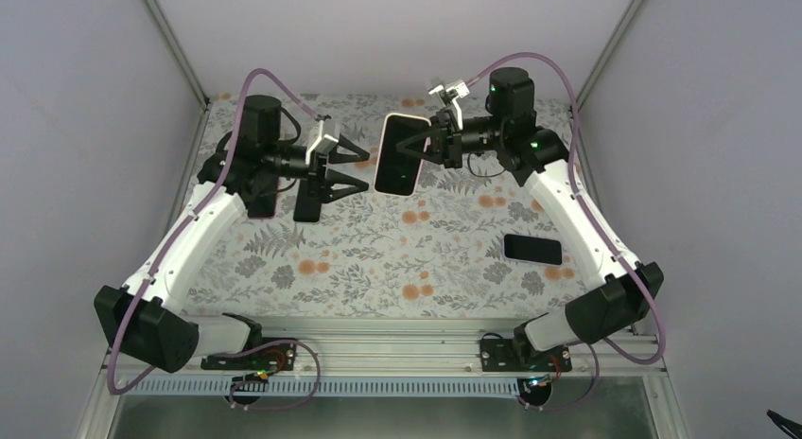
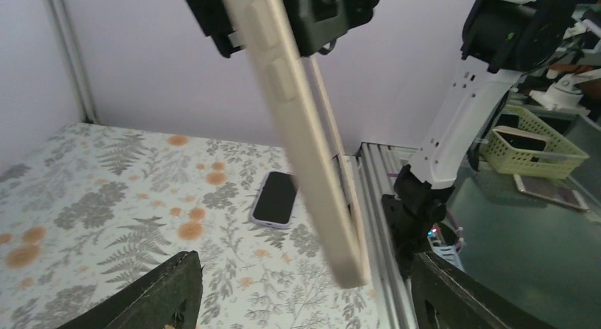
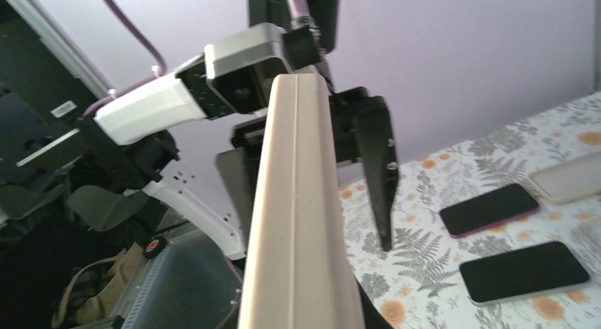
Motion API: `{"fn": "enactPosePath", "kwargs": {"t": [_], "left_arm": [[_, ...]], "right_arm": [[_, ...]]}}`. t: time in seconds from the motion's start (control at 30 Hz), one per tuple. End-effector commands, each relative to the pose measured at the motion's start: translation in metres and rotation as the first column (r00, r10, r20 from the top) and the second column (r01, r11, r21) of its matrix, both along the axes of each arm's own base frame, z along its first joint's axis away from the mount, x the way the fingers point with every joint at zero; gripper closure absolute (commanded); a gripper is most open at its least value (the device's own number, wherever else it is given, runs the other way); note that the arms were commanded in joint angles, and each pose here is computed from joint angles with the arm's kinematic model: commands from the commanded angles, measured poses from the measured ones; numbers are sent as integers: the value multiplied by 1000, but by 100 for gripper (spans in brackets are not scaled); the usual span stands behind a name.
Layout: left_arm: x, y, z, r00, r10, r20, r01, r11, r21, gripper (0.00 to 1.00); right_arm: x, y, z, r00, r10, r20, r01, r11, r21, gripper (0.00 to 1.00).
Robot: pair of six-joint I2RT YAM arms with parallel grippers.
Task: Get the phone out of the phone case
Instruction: Remove the phone case from the phone.
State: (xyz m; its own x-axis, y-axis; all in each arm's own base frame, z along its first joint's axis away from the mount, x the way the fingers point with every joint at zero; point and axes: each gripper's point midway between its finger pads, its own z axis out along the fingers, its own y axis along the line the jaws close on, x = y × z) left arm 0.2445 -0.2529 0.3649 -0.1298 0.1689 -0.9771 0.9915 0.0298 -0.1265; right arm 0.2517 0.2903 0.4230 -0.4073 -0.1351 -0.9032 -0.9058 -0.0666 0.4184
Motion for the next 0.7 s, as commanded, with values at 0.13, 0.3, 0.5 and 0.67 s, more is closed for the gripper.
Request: {"fn": "enactPosePath", "kwargs": {"t": [0.13, 0.3, 0.5, 0.67], "left_arm": [[-2, -12, 19, 998, -17, -68, 15, 999, -30, 28], [8, -21, 11, 991, -3, -133, 0, 1000, -26, 44], [8, -24, 8, 986, -23, -164, 17, 999, -35, 76], [7, -27, 3, 976, -60, -212, 48, 997, -62, 94]], "right_arm": [[14, 7, -5, 997, -57, 51, 58, 998, -25, 96], [15, 14, -8, 996, -58, 63, 60, 998, -36, 96], [14, 19, -9, 996, -53, 79, 56, 998, -40, 96], [15, 24, -13, 995, -50, 82, 54, 997, -48, 96]]}}
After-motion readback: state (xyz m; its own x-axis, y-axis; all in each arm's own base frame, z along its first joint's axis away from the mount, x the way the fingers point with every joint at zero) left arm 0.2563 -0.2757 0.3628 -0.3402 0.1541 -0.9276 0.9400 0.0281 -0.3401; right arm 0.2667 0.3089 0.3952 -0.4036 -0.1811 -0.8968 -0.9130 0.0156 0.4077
